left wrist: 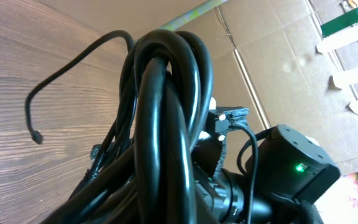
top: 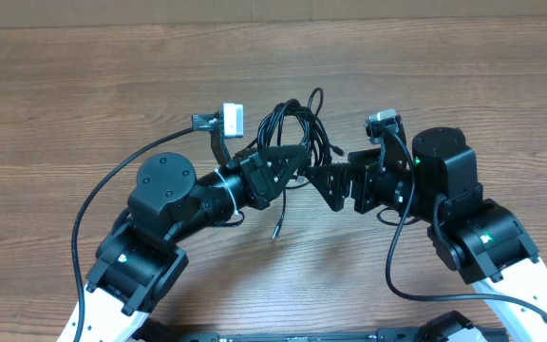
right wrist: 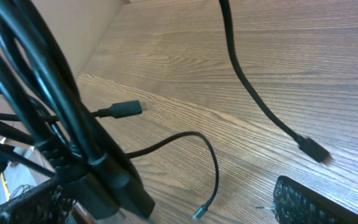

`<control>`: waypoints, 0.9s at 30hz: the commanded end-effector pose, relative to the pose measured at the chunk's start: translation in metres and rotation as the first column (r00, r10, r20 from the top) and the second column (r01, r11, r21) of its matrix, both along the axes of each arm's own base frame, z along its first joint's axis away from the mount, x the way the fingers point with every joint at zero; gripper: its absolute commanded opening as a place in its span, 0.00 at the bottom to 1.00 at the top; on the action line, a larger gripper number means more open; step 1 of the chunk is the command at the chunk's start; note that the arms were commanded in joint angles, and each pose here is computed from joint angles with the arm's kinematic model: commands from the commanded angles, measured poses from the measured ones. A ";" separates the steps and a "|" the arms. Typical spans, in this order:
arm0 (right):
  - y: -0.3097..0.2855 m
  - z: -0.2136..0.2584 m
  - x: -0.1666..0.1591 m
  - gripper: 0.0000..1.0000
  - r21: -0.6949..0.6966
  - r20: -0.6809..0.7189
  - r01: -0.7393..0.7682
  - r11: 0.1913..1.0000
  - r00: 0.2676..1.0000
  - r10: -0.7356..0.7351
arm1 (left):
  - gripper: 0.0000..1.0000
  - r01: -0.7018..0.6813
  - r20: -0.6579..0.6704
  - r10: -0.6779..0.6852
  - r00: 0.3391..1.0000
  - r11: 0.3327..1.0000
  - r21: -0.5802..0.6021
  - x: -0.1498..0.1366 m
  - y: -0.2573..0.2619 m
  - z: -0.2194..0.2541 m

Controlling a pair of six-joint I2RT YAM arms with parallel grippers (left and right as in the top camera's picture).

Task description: Untangle cables

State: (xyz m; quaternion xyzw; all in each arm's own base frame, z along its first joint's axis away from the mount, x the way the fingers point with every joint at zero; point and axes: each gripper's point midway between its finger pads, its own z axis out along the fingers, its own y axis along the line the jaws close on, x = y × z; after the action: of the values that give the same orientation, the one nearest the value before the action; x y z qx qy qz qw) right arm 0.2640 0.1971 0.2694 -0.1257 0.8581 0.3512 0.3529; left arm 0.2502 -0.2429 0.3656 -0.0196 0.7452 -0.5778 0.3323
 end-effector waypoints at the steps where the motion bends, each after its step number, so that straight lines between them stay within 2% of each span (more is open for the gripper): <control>1: 0.000 0.008 0.000 1.00 0.000 0.030 0.002 1.000 1.000 -0.002 | 0.04 0.032 0.032 -0.031 0.999 0.999 -0.043 -0.009 0.001 0.017; 15: 0.000 0.005 -0.002 1.00 -0.004 0.013 -0.001 1.000 1.000 0.001 | 0.04 -0.008 0.018 0.010 1.000 0.996 -0.087 -0.003 0.004 0.025; 20: 0.000 0.005 -0.001 1.00 -0.005 0.012 -0.001 1.000 1.000 0.001 | 0.04 -0.032 -0.036 0.028 0.999 0.992 -0.119 0.000 0.005 0.024; 27: 0.004 0.003 0.008 1.00 -0.001 0.020 0.000 1.000 1.000 0.000 | 0.04 0.077 -0.059 -0.084 0.995 0.991 -0.109 -0.012 -0.009 0.017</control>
State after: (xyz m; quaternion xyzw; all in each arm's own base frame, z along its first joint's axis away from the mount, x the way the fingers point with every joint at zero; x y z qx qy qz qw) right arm 0.2678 0.1985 0.2691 -0.1257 0.8570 0.3511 0.3555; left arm 0.2478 -0.2459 0.3780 -0.0490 0.7270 -0.6143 0.3027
